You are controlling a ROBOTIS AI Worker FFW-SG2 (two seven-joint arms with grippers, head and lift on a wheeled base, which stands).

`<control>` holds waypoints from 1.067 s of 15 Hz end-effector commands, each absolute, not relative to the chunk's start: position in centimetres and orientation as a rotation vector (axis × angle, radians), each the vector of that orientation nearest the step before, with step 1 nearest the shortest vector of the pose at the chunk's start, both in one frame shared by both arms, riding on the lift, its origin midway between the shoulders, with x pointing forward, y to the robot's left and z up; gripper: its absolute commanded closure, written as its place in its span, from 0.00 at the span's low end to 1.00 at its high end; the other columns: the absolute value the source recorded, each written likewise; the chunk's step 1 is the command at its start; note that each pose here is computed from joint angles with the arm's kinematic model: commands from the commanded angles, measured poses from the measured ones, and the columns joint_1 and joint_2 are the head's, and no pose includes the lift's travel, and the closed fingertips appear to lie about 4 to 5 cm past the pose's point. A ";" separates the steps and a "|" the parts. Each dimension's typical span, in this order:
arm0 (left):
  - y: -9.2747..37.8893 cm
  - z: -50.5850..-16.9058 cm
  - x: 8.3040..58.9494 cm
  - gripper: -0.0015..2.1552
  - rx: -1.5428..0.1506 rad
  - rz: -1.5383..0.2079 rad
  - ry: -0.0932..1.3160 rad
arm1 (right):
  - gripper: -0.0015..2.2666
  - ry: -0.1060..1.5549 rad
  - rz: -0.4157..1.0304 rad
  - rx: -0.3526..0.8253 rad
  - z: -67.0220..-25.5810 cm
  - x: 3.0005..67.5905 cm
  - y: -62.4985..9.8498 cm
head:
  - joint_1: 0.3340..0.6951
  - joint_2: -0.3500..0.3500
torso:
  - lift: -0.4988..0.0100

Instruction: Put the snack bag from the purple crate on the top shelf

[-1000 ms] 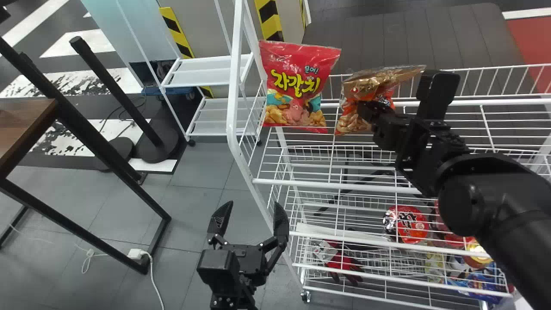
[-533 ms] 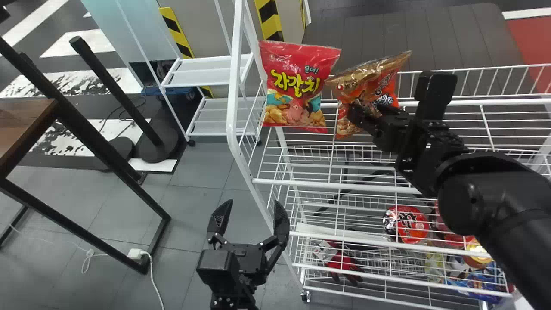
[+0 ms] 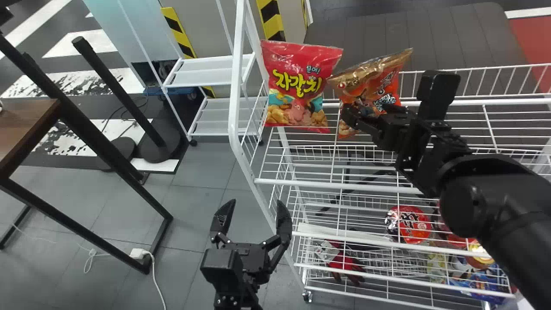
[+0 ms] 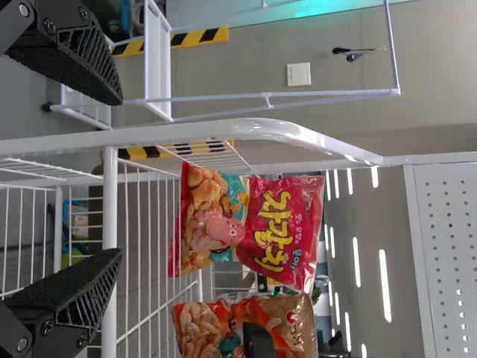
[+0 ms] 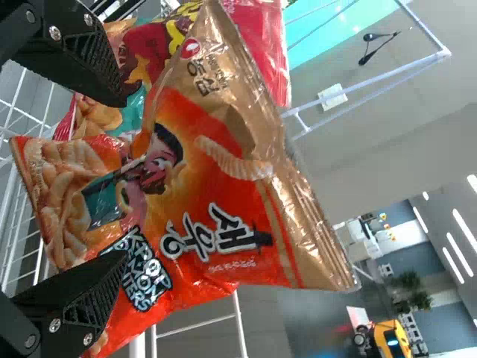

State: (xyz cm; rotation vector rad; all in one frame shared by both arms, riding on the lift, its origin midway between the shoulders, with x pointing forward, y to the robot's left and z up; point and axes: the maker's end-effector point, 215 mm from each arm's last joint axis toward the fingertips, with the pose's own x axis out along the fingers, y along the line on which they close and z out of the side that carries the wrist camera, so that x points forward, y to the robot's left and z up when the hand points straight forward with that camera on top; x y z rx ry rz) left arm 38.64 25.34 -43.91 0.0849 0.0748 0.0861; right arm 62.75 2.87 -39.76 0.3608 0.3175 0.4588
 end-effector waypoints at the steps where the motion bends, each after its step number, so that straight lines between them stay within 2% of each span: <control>1: 25.3 -44.1 38.7 0.05 0.085 0.086 0.076 | 0.06 0.314 0.466 0.368 -39.8 62.3 3.1 | 1.00 0.93 | 0.98; 16: 25.4 -44.1 38.6 0.05 0.081 0.092 0.074 | 0.07 0.260 0.471 0.363 -37.2 63.0 3.5 | 1.00 0.94 | 0.98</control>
